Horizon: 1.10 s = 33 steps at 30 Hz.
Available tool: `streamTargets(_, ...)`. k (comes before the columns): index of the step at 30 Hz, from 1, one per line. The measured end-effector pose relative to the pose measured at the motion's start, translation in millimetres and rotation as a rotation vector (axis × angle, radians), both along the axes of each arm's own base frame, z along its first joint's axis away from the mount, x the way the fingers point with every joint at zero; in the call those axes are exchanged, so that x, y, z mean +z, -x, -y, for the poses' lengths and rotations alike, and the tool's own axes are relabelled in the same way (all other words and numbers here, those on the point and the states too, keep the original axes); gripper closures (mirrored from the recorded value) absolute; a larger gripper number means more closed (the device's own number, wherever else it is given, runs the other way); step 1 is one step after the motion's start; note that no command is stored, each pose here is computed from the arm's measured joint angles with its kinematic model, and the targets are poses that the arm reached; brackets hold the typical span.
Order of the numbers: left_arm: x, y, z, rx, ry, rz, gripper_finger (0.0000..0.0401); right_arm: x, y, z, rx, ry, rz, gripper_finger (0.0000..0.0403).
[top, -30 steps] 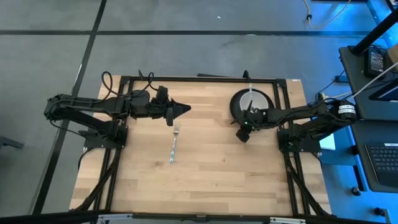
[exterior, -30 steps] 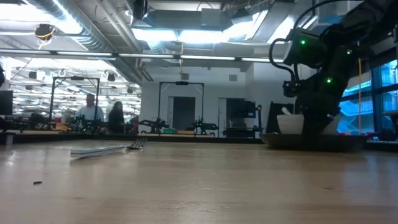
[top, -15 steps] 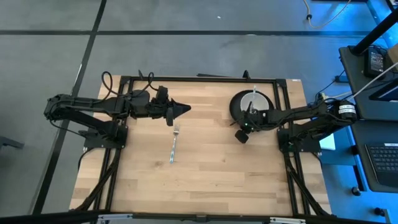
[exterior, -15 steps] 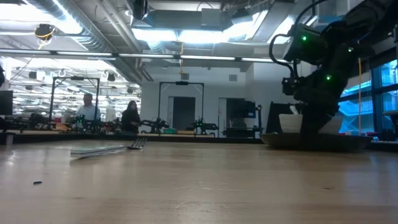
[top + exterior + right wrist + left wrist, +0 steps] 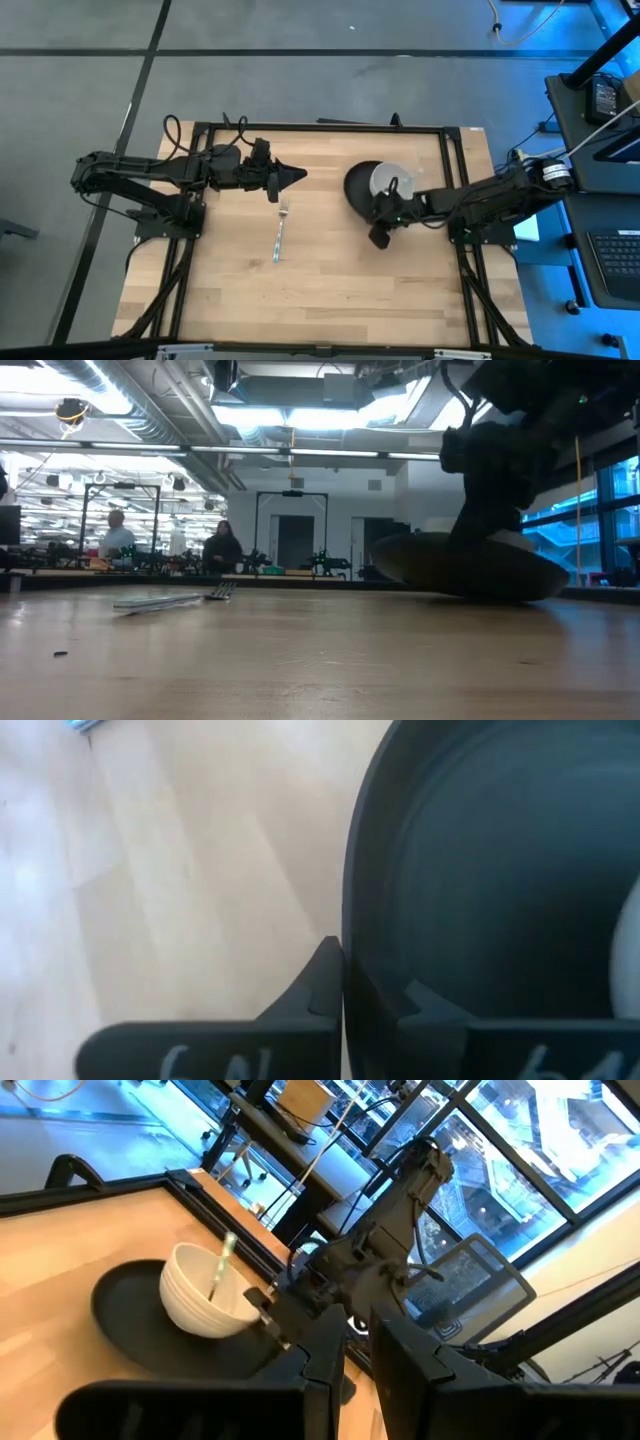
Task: Set table place
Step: Move the black plate to the center
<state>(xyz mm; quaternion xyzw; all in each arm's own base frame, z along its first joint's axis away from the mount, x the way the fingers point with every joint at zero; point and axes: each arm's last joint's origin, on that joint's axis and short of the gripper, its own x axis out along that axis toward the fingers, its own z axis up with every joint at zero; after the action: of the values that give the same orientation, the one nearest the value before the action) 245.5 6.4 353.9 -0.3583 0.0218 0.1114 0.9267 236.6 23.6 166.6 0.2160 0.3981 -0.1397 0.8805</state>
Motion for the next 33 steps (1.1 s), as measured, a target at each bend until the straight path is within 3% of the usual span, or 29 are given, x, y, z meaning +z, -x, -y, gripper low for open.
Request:
streamTargets(12,0.0,0.0,0.0,0.001,0.006,0.001,0.0358,-25.4,-20.0,-42.0,0.107,-0.133,-0.002,0.0392)
streamTargets(20,0.0,0.0,0.0,0.001,0.006,0.001,0.0358,-27.3,-68.2,-82.2,0.247,-0.201,-0.027,0.0393)
streamTargets(33,0.0,-0.3,1.8,-0.060,0.016,0.001,0.0358,-4.2,-128.8,-108.8,0.353,-0.157,0.020,0.0393)
